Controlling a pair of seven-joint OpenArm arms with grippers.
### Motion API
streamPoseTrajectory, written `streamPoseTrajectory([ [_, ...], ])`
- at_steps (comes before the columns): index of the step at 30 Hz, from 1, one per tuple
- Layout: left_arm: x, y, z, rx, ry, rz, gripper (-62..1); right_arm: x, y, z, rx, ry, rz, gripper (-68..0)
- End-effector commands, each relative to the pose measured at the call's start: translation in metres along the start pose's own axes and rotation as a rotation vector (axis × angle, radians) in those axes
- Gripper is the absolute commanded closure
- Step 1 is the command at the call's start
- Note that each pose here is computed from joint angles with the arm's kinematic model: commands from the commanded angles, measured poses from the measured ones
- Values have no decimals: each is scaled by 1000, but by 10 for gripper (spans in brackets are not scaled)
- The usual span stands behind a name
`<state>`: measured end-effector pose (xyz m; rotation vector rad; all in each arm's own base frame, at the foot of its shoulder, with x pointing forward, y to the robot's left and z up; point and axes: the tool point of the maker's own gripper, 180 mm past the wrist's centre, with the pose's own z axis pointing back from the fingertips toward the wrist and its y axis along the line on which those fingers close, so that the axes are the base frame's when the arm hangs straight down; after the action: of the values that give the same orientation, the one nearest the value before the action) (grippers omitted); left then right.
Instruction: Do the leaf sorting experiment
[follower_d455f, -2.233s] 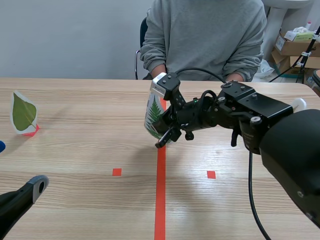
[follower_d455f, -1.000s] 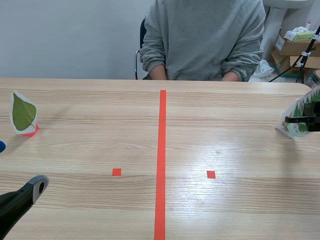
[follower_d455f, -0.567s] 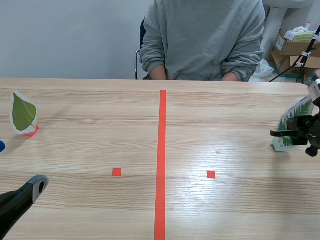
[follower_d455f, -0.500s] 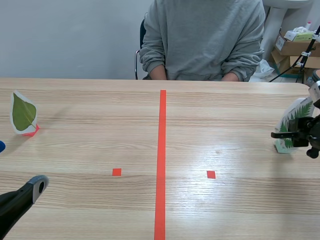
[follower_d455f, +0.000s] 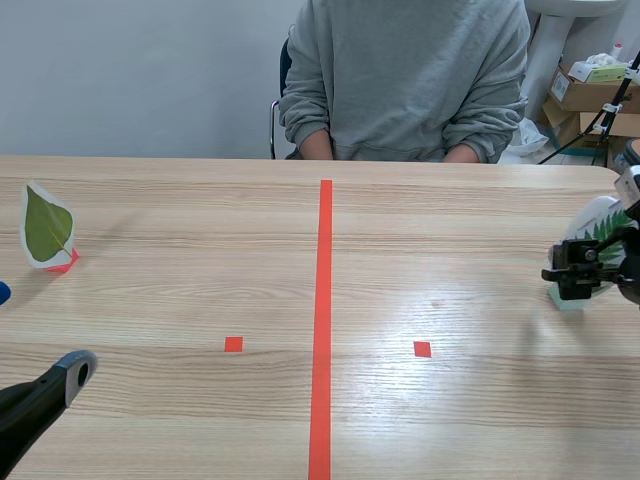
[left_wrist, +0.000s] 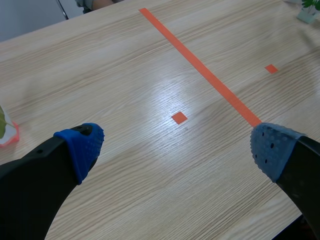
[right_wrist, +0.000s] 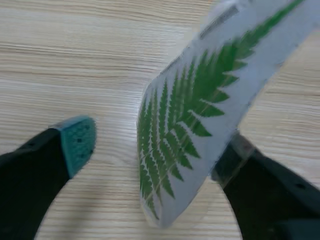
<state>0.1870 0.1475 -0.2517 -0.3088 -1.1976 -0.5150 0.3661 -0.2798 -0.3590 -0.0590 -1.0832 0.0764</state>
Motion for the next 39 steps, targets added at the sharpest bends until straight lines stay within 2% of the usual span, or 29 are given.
streamPoseTrajectory([
  [1, 9, -2, -1, 0, -38, 6, -623, 13, -8, 0, -11, -37, 6, -504],
  [4, 9, -2, -1, 0, -37, 6, -623, 11, -9, 1, -12, -24, 7, -580],
  [8, 9, -2, -1, 0, -37, 6, -623, 2, -7, 6, 13, 11, 10, -580],
  [10, 9, -2, -1, 0, -36, 6, -623, 1, -5, 15, 24, 0, 17, -580],
  [13, 9, -2, -1, 0, -36, 6, -623, -1, 2, 35, 53, -16, 65, -580],
  [16, 9, -2, -1, 0, -36, 6, -623, -10, 16, 61, 104, -7, 119, -580],
  [19, 9, -2, -1, 0, -36, 6, -623, -17, 33, 93, 192, 2, 149, -580],
  [24, 9, -2, -1, 0, -35, 5, -623, -17, 60, 140, 343, -3, 147, -580],
  [27, 9, -2, -1, 0, -34, 6, -623, -13, 75, 160, 416, 4, 156, -580],
  [32, 7, -2, -1, 0, -27, 6, -623, 4, 95, 176, 463, 0, 205, -580],
  [39, 5, -2, -1, 0, -14, 7, -623, 48, 121, 190, 514, -100, 264, -580],
])
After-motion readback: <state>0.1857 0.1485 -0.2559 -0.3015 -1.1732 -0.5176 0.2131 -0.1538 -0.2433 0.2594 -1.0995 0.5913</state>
